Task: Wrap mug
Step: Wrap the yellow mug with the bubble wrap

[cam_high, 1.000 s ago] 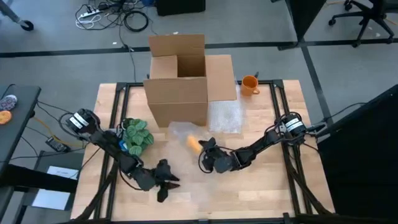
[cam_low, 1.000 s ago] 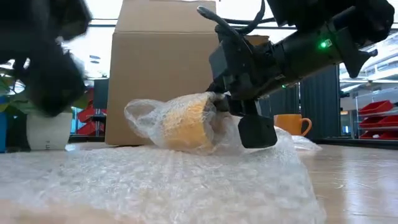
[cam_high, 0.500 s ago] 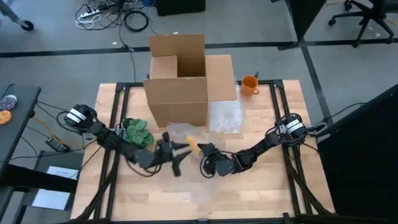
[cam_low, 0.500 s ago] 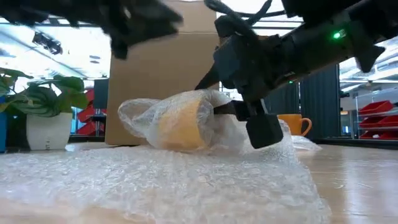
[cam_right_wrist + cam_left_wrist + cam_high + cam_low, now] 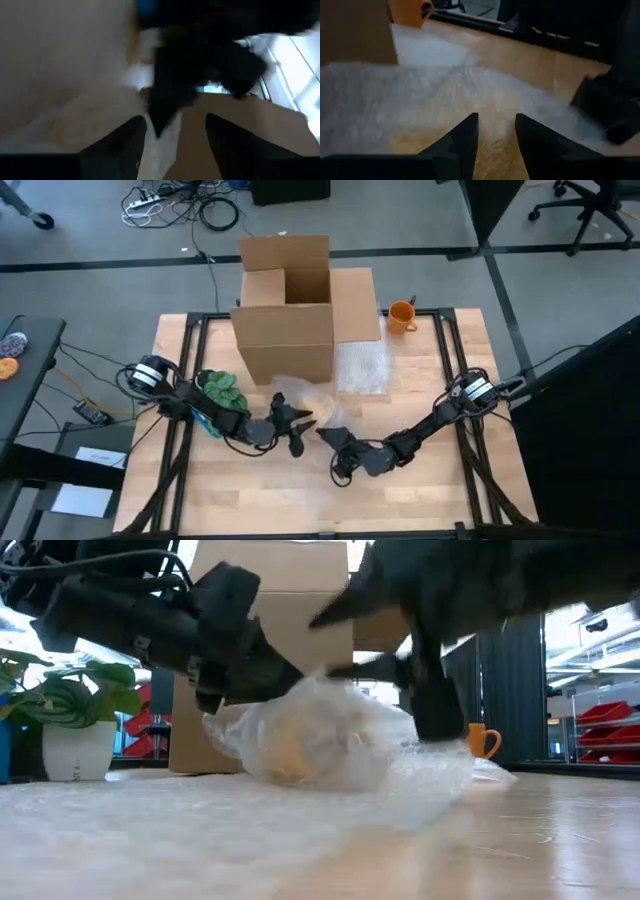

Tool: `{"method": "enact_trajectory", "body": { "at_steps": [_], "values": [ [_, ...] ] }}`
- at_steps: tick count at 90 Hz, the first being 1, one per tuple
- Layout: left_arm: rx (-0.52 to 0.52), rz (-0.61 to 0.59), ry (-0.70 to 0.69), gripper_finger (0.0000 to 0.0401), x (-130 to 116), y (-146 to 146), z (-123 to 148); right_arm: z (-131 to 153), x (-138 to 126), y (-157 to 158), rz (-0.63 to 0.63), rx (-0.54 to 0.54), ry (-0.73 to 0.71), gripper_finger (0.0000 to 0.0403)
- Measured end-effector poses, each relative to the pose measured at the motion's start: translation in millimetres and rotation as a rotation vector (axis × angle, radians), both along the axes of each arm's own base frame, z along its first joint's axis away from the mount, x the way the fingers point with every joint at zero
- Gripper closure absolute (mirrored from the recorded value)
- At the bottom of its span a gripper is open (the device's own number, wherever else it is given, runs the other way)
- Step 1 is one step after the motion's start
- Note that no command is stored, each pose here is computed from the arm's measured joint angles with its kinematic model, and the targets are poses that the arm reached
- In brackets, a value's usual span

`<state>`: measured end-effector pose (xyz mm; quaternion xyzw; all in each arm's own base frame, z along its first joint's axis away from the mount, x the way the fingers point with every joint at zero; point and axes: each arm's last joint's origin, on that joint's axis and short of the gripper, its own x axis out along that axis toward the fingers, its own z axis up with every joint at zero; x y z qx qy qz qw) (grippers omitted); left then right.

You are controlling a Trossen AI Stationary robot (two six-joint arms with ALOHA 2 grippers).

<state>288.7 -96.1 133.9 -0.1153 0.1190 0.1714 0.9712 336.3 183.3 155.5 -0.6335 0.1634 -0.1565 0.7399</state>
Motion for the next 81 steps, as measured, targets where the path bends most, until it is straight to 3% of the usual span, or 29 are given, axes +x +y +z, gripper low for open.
{"method": "enact_trajectory", "body": {
  "at_steps": [14,29,46,56,72,81],
  "values": [
    [0.011,-0.026,0.035,0.0284,-4,-8,-3,42,-13,8,0.023,0.204,-0.203,0.0219],
    [0.011,-0.066,0.110,0.0284,-12,-18,-12,71,-36,-8,-0.022,0.385,-0.333,0.0219],
    [-0.033,-0.061,0.204,0.0284,-23,-26,-23,71,-57,-49,-0.136,0.664,-0.454,0.0219],
    [-0.064,-0.053,0.220,0.0284,-26,-29,-26,57,-62,-70,-0.165,0.800,-0.433,0.0219],
    [-0.095,-0.043,0.206,0.0284,-27,-31,-26,33,-49,-86,-0.002,1.175,-0.249,0.0220],
    [-0.094,-0.040,0.207,0.0284,-27,-30,-26,17,-38,-86,0.035,1.247,-0.151,0.0220]
  ]
}}
